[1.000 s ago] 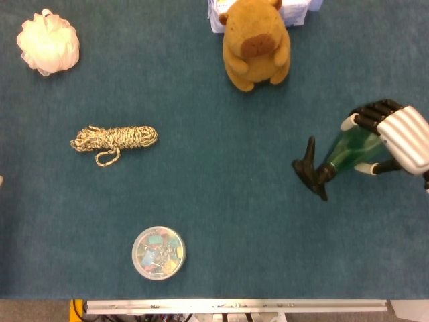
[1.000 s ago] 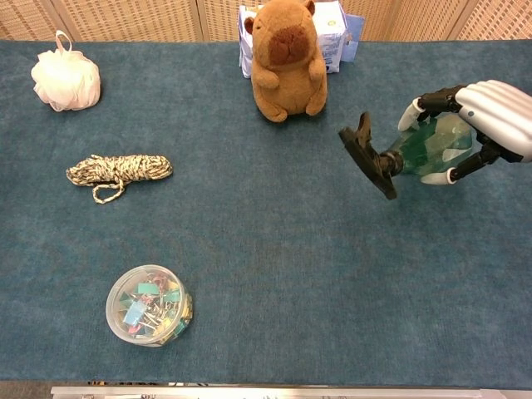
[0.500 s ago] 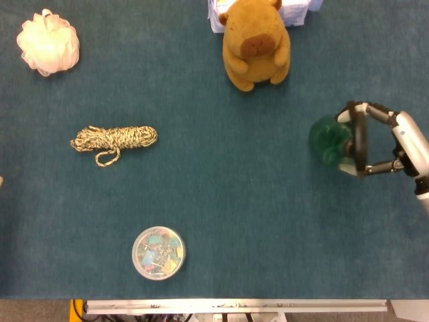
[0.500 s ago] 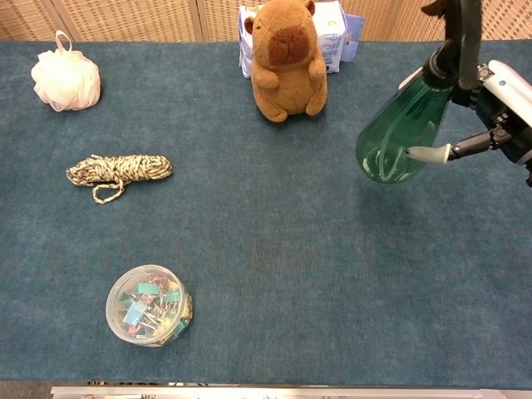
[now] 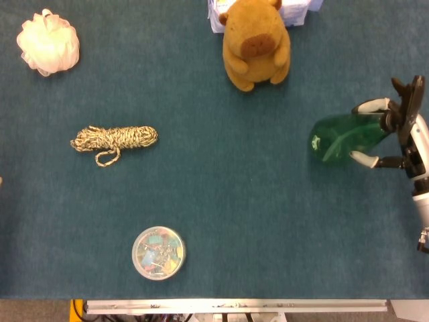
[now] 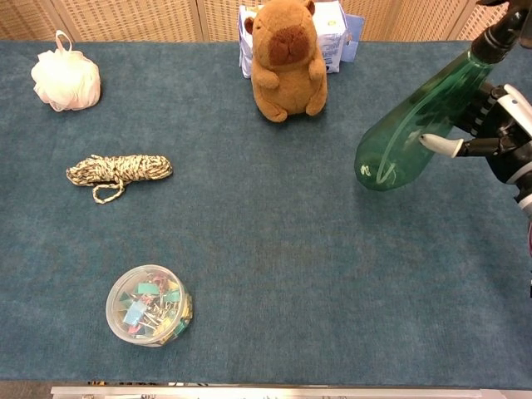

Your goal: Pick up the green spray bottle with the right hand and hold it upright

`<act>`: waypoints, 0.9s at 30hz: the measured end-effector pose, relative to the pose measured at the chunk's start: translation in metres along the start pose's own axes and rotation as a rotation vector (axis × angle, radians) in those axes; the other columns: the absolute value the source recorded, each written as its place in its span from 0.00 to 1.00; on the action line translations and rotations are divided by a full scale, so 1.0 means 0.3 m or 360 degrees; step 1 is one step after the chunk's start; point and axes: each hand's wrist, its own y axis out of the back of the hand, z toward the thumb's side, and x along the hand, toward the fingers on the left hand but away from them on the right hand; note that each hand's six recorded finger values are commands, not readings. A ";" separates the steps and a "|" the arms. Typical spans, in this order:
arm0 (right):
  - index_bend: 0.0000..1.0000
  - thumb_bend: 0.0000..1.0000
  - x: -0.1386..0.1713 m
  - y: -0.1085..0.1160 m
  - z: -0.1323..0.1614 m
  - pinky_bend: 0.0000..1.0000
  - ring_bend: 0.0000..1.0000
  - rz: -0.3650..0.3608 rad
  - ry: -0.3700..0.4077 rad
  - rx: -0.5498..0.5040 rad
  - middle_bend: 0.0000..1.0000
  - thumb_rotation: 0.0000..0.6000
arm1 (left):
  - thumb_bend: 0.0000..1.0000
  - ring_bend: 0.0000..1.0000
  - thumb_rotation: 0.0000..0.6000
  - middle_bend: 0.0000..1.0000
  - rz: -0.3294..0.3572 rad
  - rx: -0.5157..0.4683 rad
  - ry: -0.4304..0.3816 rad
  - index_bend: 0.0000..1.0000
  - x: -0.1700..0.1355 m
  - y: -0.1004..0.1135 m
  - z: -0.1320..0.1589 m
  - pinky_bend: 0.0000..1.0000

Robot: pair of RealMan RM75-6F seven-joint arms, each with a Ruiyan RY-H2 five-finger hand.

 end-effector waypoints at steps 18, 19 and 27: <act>0.46 0.00 0.008 -0.010 -0.090 0.39 0.31 0.0064 -0.0115 0.0028 0.38 1.00 | 0.04 0.24 1.00 0.47 0.0001 0.0005 0.0009 0.55 0.000 0.000 -0.003 0.29; 0.45 0.00 0.010 -0.011 -0.093 0.38 0.29 0.0074 -0.0118 0.0032 0.36 1.00 | 0.04 0.24 1.00 0.47 0.0001 0.0006 0.0009 0.55 0.000 0.000 -0.004 0.29; 0.17 0.00 0.023 -0.019 -0.111 0.27 0.14 0.0161 -0.0115 0.0090 0.15 1.00 | 0.04 0.24 1.00 0.47 -0.0003 0.0009 0.0006 0.55 -0.001 -0.002 -0.002 0.29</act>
